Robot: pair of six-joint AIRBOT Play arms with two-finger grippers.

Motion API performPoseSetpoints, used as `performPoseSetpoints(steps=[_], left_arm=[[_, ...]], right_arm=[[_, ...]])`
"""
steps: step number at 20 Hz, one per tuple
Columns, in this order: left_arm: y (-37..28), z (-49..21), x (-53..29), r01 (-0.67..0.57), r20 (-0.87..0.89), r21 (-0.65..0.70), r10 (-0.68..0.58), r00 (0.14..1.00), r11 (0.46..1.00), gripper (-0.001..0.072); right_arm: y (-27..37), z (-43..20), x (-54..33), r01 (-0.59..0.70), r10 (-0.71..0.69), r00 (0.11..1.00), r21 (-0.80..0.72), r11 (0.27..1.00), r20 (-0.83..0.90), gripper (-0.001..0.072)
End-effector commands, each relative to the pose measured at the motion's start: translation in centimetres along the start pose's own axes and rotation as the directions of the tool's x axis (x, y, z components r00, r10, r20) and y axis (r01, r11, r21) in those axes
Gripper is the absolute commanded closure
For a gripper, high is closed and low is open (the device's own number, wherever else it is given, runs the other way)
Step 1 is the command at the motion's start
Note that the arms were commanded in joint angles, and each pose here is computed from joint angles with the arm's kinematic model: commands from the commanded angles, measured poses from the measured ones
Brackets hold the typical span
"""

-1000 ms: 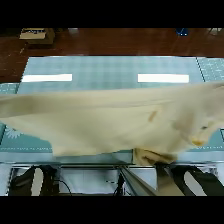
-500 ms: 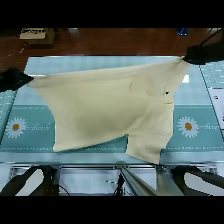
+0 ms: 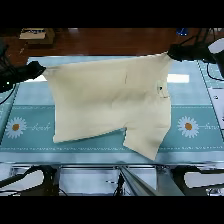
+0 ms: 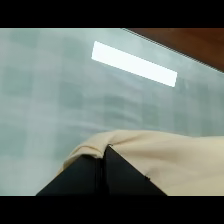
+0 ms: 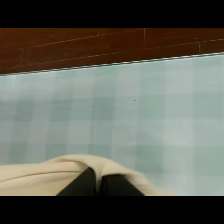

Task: Fold the shirts.

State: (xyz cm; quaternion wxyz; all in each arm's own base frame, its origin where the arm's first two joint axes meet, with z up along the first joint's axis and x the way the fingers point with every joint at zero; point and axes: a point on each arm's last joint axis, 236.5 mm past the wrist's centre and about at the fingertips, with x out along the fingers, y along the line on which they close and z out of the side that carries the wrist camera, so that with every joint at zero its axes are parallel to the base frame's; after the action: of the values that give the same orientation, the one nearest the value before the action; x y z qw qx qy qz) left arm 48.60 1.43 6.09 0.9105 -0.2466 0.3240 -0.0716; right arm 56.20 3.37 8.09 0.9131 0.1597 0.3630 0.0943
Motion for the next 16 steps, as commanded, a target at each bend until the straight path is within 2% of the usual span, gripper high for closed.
performPoseSetpoints(steps=[1,4,11,13,16], left_arm=[[1.4,-0.8,2.5,-0.036,0.0,-0.001,0.036,0.999,0.999,0.069],[1.9,-4.1,4.2,-0.02,-0.098,-0.024,0.018,0.995,0.999,0.0691],[3.1,-6.0,5.1,-0.042,-0.158,-0.001,0.042,0.987,0.999,0.0691],[1.9,-6.7,4.5,0.002,-0.205,-0.004,-0.003,0.979,1.0,0.0691],[-0.8,-10.2,2.5,0.106,-0.378,-0.047,-0.116,0.919,0.993,0.0691]], right_arm=[[-1.0,-1.9,3.0,-0.012,0.014,0.999,0.059,0.998,-0.041,0.0673],[-1.6,-4.7,4.7,-0.012,0.022,0.991,0.078,0.997,-0.129,0.0673],[-1.8,-7.6,5.6,-0.018,0.038,0.973,0.089,0.996,-0.228,0.0673],[-1.3,-8.2,4.4,-0.027,0.046,0.962,0.071,0.997,-0.27,0.0673],[-2.2,-10.8,1.6,0.047,-0.018,0.912,0.06,0.997,-0.41,0.0674]])
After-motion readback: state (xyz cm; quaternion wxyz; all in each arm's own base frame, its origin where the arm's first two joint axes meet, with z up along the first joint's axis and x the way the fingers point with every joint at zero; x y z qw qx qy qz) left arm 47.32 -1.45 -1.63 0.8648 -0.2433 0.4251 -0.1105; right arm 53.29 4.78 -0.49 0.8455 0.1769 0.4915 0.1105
